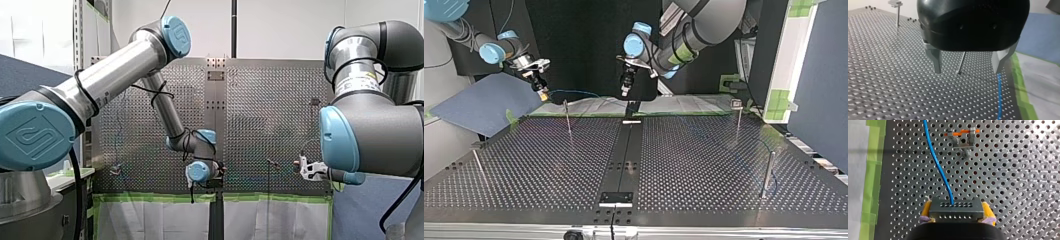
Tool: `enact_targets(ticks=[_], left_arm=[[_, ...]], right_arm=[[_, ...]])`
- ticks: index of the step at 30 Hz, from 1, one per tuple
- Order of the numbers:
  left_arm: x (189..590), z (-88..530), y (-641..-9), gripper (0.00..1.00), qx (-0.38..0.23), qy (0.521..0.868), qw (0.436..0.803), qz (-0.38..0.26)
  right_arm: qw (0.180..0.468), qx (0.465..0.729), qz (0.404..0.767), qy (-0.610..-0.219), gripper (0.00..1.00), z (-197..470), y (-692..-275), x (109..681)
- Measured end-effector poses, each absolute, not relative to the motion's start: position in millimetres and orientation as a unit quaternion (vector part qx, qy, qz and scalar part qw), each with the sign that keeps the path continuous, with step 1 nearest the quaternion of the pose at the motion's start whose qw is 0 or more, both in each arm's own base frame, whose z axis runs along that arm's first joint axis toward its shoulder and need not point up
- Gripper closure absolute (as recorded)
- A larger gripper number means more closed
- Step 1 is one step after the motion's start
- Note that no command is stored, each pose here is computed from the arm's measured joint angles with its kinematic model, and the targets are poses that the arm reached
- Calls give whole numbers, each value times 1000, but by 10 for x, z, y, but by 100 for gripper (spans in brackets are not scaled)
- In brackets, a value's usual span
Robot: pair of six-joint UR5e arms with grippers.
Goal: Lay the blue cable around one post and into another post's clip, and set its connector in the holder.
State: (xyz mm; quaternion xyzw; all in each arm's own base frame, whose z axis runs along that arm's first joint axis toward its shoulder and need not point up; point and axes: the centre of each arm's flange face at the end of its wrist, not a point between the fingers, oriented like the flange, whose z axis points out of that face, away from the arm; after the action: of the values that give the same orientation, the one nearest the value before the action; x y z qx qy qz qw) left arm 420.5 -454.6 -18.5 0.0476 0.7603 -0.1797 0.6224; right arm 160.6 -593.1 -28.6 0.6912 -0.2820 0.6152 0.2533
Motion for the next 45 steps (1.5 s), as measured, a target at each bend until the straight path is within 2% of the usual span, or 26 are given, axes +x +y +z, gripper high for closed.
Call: enact_targets(ticks=[24, 36, 45], left_arm=[[4467, -814, -4826, 0, 53, 786, 594, -164], [4719, -622, -5084, 0, 40, 769, 614, -175], [4729, -711, -5041, 0, 39, 775, 610, -161]], right_arm=[[253, 690, 617, -280, 100, -284, -5931, 1655], [253, 690, 617, -279, 100, -283, -5928, 1672], [253, 691, 618, -279, 100, -283, -5926, 1684]])
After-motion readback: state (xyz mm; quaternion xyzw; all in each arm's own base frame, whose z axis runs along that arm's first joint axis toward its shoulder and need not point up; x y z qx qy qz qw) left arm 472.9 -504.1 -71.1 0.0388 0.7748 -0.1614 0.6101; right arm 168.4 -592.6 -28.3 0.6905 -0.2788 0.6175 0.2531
